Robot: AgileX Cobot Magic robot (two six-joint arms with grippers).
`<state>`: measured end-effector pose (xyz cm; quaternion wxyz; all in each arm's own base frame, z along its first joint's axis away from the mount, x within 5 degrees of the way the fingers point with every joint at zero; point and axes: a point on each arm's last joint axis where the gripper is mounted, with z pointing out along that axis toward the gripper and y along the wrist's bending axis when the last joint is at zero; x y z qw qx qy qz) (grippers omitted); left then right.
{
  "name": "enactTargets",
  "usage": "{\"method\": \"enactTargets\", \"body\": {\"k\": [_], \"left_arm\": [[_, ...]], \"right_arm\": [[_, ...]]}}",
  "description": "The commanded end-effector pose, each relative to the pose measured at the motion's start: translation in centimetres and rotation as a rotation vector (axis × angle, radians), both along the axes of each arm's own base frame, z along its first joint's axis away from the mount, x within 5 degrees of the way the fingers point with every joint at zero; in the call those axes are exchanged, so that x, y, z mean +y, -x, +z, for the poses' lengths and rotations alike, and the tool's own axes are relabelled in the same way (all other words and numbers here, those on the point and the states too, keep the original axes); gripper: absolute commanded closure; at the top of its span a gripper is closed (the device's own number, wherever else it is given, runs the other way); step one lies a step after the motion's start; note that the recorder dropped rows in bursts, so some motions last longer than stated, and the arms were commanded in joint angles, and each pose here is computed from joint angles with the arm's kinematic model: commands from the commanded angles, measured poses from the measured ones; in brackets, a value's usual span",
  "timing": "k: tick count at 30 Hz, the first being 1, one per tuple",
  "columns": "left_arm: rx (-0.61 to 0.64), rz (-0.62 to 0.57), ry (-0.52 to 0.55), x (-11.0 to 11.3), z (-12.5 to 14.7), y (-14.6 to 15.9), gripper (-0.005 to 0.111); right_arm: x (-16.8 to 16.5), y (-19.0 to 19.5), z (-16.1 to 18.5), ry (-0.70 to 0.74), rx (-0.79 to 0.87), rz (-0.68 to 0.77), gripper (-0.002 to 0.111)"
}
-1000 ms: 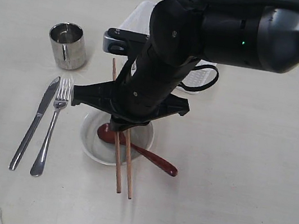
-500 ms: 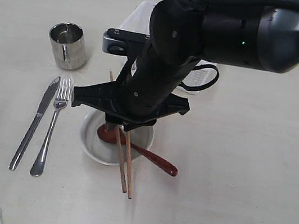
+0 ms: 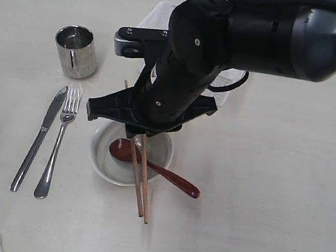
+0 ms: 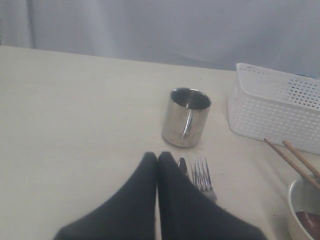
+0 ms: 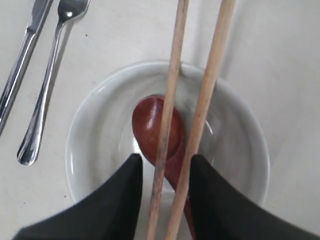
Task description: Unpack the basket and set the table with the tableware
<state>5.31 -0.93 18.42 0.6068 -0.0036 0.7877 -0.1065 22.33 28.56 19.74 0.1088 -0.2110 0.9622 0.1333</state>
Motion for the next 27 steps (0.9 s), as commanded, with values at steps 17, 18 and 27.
{"method": "enactTargets", "body": {"k": [17,18,27], "left_arm": [[-0.012,0.001,0.002,0.0,0.0,0.0,0.107],[-0.012,0.001,0.002,0.0,0.0,0.0,0.107],[-0.012,0.001,0.002,0.0,0.0,0.0,0.107]], "right_arm": [[3.3,-5.7,2.3,0.101,-0.081,0.049,0.059],[3.4,-5.9,1.9,0.104,-0.072,0.035,0.055],[4.0,-7.4,-0.4,0.121,-0.053,-0.01,0.048]]}}
